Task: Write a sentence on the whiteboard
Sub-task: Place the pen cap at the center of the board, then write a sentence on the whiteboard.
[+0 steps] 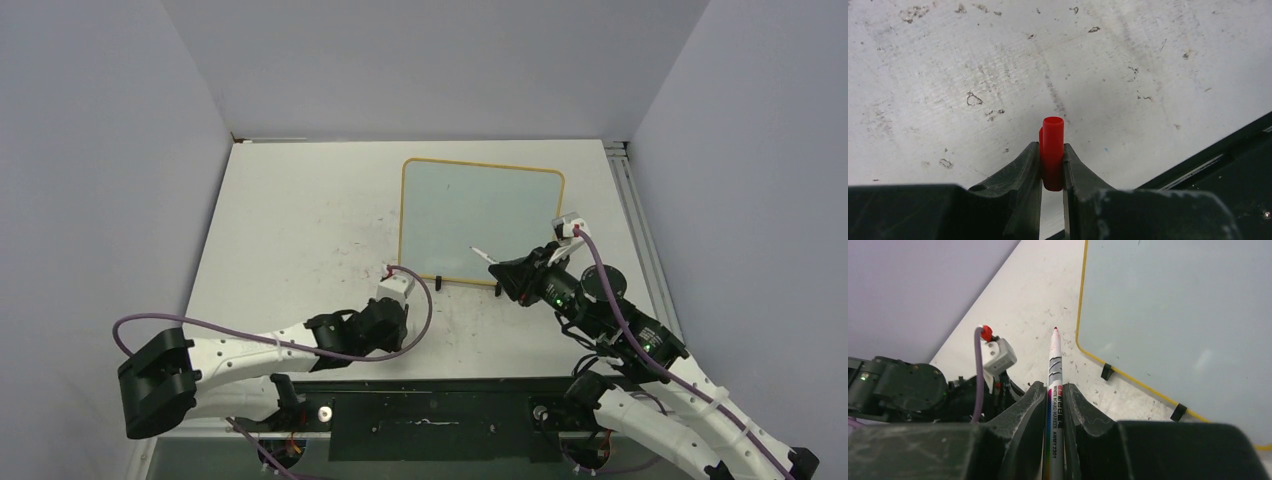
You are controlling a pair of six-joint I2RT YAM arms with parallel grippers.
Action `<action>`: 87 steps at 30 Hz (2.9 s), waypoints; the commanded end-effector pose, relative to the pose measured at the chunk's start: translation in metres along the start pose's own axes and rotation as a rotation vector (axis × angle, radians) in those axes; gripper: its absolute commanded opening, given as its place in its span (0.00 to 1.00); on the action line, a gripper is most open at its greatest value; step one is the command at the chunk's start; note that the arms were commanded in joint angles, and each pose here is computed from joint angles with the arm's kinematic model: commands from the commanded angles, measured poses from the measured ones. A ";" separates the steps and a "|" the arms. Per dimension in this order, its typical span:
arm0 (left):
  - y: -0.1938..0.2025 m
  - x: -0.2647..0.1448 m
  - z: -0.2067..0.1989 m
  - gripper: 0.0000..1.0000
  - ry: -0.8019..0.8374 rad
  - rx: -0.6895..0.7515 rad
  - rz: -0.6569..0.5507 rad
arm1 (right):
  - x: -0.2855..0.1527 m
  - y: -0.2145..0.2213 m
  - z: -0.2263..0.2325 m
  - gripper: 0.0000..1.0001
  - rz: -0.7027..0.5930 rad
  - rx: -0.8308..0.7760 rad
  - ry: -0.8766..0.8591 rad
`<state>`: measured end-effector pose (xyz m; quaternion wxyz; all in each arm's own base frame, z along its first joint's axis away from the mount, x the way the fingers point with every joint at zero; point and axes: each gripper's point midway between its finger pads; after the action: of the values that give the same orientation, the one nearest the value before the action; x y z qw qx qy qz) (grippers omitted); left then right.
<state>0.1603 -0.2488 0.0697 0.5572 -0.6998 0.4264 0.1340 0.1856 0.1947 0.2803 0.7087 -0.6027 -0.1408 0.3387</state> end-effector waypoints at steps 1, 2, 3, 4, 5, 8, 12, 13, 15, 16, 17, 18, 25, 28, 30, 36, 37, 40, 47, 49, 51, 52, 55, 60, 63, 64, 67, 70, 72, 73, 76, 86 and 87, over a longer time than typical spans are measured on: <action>-0.007 0.012 -0.007 0.00 -0.019 -0.113 -0.028 | 0.004 -0.030 -0.001 0.05 -0.137 0.024 0.015; -0.005 0.014 -0.004 0.01 -0.038 -0.107 -0.016 | 0.005 -0.026 -0.001 0.05 -0.127 0.027 0.017; -0.003 0.017 0.000 0.03 -0.060 -0.108 -0.004 | 0.005 -0.023 -0.002 0.05 -0.119 0.033 0.019; 0.000 0.019 0.004 0.03 -0.083 -0.108 0.010 | 0.005 -0.020 -0.002 0.05 -0.110 0.037 0.020; 0.003 0.021 0.006 0.03 -0.099 -0.108 0.026 | 0.005 -0.017 -0.003 0.05 -0.105 0.040 0.021; 0.007 0.024 0.008 0.06 -0.122 -0.109 0.049 | 0.004 -0.013 -0.004 0.05 -0.099 0.045 0.023; 0.010 0.029 0.009 0.13 -0.131 -0.111 0.065 | 0.006 -0.009 -0.010 0.05 -0.088 0.046 0.053; 0.012 0.030 0.009 0.14 -0.136 -0.116 0.073 | 0.008 -0.007 -0.009 0.05 -0.079 0.047 0.052; 0.015 0.032 0.011 0.17 -0.147 -0.122 0.087 | 0.010 -0.003 -0.009 0.05 -0.064 0.046 0.049; 0.016 0.032 0.011 0.19 -0.153 -0.123 0.093 | 0.011 -0.002 -0.009 0.05 -0.059 0.047 0.050; 0.017 0.032 0.012 0.21 -0.158 -0.122 0.097 | 0.011 -0.001 -0.009 0.05 -0.055 0.047 0.051; 0.017 0.032 0.012 0.24 -0.160 -0.122 0.099 | 0.012 0.000 -0.010 0.05 -0.053 0.047 0.053; 0.018 0.032 0.010 0.43 -0.151 -0.123 0.107 | 0.010 0.003 -0.011 0.05 -0.051 0.054 0.059; 0.016 0.032 0.009 0.49 -0.144 -0.129 0.100 | 0.008 0.003 -0.012 0.05 -0.053 0.054 0.063; 0.011 0.030 0.006 0.52 -0.133 -0.134 0.089 | 0.007 0.003 -0.013 0.05 -0.055 0.053 0.066; -0.003 0.023 -0.001 0.61 -0.085 -0.153 0.068 | 0.007 0.004 -0.013 0.05 -0.049 0.050 0.069; -0.006 0.022 -0.002 0.63 -0.077 -0.156 0.064 | 0.007 0.004 -0.013 0.05 -0.051 0.050 0.069; -0.016 0.014 -0.008 0.70 -0.037 -0.160 0.050 | 0.008 0.003 -0.013 0.05 -0.051 0.049 0.070; -0.061 -0.008 -0.011 0.88 0.053 -0.163 0.038 | 0.009 0.003 -0.013 0.05 -0.047 0.049 0.070; -0.077 -0.017 -0.009 0.89 0.073 -0.142 0.030 | 0.008 0.000 -0.012 0.05 -0.059 0.047 0.063; -0.092 -0.023 -0.003 0.90 0.075 -0.131 0.026 | 0.006 -0.003 -0.010 0.05 -0.067 0.040 0.054; -0.101 -0.025 0.000 0.90 0.077 -0.125 0.021 | 0.005 -0.005 -0.009 0.05 -0.071 0.035 0.048; -0.129 -0.032 0.012 0.90 0.081 -0.131 -0.005 | 0.004 -0.011 -0.006 0.05 -0.087 0.018 0.035; -0.189 -0.040 0.022 0.90 0.160 -0.179 -0.120 | 0.013 -0.017 -0.005 0.05 -0.106 0.006 0.030; -0.228 -0.041 0.022 0.89 0.273 -0.204 -0.197 | 0.024 -0.023 0.005 0.05 -0.113 0.015 -0.014; -0.238 -0.039 0.022 0.88 0.314 -0.203 -0.212 | 0.028 -0.027 0.010 0.05 -0.126 0.019 -0.031; -0.256 -0.033 0.015 0.88 0.399 -0.163 -0.225 | 0.041 -0.029 0.019 0.05 -0.134 0.023 -0.049; -0.268 -0.017 0.015 0.86 0.408 -0.122 -0.213 | 0.056 -0.032 0.023 0.05 -0.148 0.029 -0.013; -0.278 -0.005 0.020 0.82 0.384 -0.105 -0.222 | 0.065 -0.032 0.025 0.05 -0.158 0.037 0.015; -0.283 -0.002 0.023 0.82 0.376 -0.097 -0.235 | 0.070 -0.033 0.026 0.05 -0.167 0.046 0.024; -0.298 0.012 0.027 0.78 0.404 -0.089 -0.261 | 0.084 -0.029 0.021 0.05 -0.159 0.064 0.074; -0.298 0.054 0.019 0.70 0.569 -0.132 -0.197 | 0.100 -0.042 0.024 0.05 -0.163 0.049 0.091; -0.297 0.059 0.018 0.70 0.583 -0.140 -0.191 | 0.100 -0.042 0.025 0.05 -0.164 0.049 0.083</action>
<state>0.4100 -0.2366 0.1900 0.3913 -0.7847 0.4805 -0.0143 0.2506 0.2727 0.2607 0.7286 -0.6085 -0.1123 0.2937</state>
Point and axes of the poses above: each gripper's point midway between its finger pads, its own x axis out along the fingers, its own z axis along the line the jaws close on, y = z × x, and after that the axes turned 12 degrees about -x, right-handed
